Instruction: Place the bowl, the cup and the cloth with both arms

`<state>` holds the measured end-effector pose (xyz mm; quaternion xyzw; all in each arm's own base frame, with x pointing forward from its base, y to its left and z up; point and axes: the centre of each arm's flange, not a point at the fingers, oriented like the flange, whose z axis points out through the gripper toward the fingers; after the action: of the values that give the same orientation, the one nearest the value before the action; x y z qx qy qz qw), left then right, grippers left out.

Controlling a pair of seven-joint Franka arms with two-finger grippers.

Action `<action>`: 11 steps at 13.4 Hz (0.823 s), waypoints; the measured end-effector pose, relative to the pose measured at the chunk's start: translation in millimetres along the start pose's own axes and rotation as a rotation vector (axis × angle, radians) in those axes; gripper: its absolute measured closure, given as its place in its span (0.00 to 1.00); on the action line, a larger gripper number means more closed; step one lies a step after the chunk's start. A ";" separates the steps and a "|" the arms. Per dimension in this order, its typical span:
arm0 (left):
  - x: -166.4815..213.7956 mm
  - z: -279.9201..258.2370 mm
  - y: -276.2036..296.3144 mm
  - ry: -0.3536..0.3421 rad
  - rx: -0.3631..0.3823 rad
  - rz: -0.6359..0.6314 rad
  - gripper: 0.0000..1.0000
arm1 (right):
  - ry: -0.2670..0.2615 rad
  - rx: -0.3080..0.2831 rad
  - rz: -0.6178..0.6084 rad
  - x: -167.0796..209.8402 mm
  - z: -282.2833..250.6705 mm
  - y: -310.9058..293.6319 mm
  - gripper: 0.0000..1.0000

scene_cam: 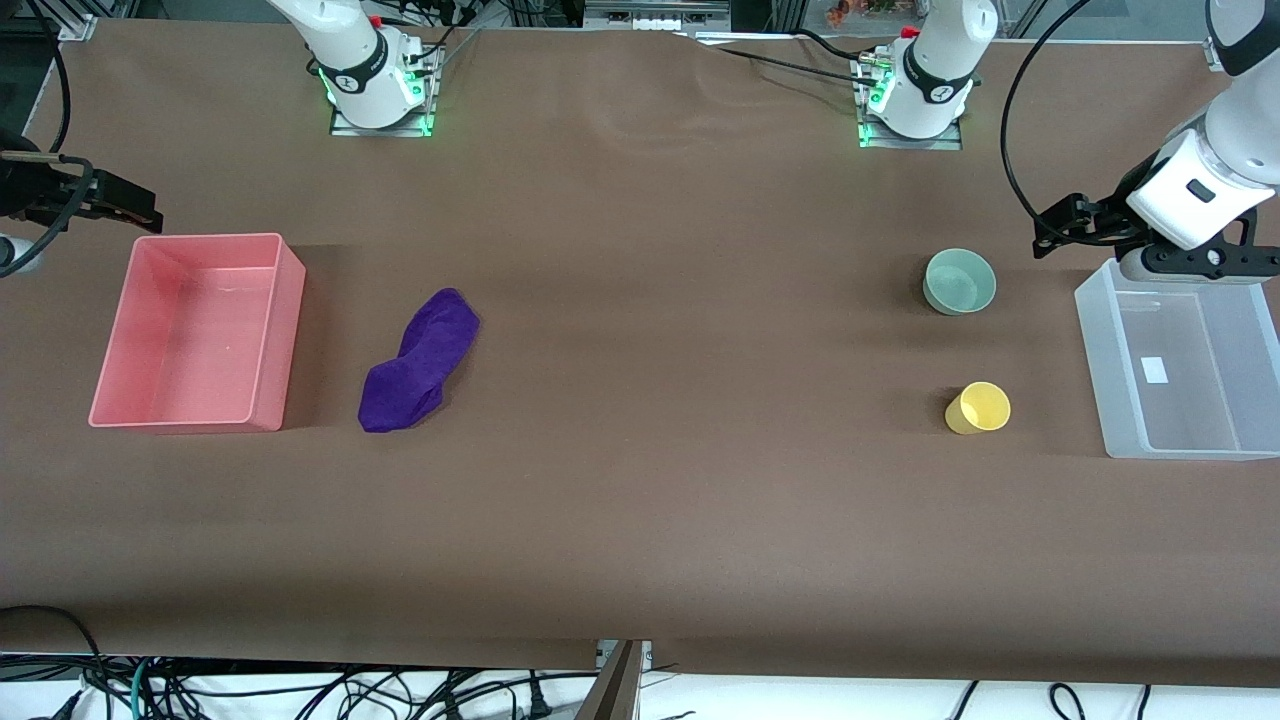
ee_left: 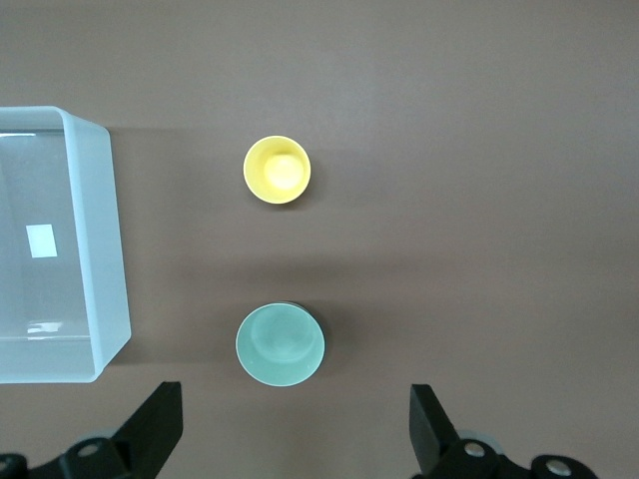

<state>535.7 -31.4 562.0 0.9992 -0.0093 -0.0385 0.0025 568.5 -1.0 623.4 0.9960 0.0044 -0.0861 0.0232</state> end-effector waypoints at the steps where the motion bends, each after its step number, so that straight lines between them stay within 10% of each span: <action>1: -0.1 -0.3 3.3 0.001 0.003 0.007 0.00 | 0.000 0.000 0.000 0.0 0.0 0.0 0.00; 11: -5.8 14.5 8.0 -0.096 0.010 0.018 0.00 | -0.012 0.000 -0.001 4.6 6.2 -0.3 0.00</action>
<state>528.7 -39.3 548.0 0.9961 -0.0185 -0.0864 -0.0026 572.0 -1.0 616.5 0.9955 0.0046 -0.0921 0.0231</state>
